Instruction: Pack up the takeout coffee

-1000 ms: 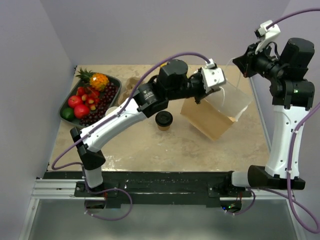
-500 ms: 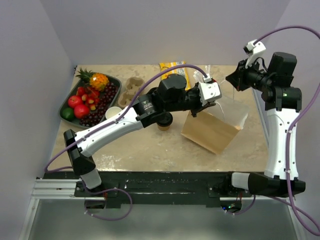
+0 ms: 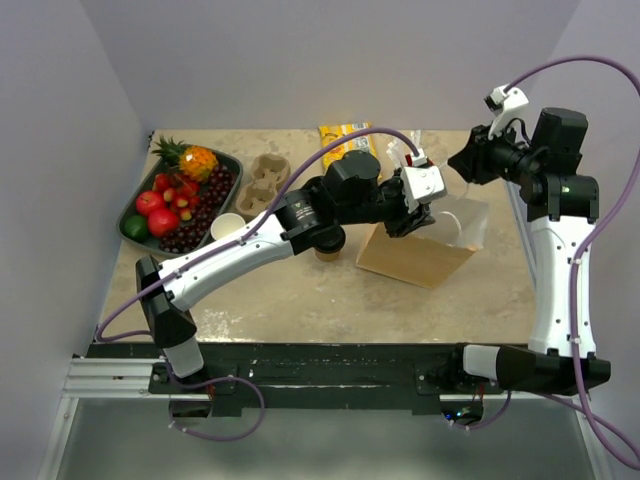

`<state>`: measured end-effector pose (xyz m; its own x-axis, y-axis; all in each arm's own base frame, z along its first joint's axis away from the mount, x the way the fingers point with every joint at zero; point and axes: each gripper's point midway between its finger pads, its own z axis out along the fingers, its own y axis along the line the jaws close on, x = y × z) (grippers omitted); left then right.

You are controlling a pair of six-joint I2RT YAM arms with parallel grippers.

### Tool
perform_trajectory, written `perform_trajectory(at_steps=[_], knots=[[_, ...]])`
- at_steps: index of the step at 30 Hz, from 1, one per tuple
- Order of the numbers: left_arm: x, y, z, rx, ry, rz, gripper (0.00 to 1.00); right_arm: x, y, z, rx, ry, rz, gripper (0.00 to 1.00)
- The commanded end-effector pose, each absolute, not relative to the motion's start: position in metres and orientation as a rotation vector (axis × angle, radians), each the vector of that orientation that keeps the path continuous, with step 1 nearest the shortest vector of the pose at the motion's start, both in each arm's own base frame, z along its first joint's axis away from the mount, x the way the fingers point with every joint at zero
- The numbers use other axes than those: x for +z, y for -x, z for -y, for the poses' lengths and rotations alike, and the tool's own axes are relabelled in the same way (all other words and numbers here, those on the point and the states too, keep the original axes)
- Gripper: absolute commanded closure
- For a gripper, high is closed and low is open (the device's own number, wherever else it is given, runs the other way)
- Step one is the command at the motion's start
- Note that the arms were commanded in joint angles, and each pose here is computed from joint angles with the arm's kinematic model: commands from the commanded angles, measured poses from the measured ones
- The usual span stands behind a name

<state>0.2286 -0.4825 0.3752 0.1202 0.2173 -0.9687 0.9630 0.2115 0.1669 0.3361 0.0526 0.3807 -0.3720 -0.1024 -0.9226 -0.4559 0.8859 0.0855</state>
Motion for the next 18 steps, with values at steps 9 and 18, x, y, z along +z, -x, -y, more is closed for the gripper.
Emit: perform_trajectory(at_steps=[9,18], knots=[[0.417,-0.229,0.448,-0.809,-1.240,-1.238,0.27,0.465,-0.332,-0.052,0.334,0.407,-1.742,0.27],[0.455,-0.255,0.346,-0.625,-1.015,-1.268,0.21,0.403,-0.334,-0.046,0.320,0.428,-1.877,0.27]])
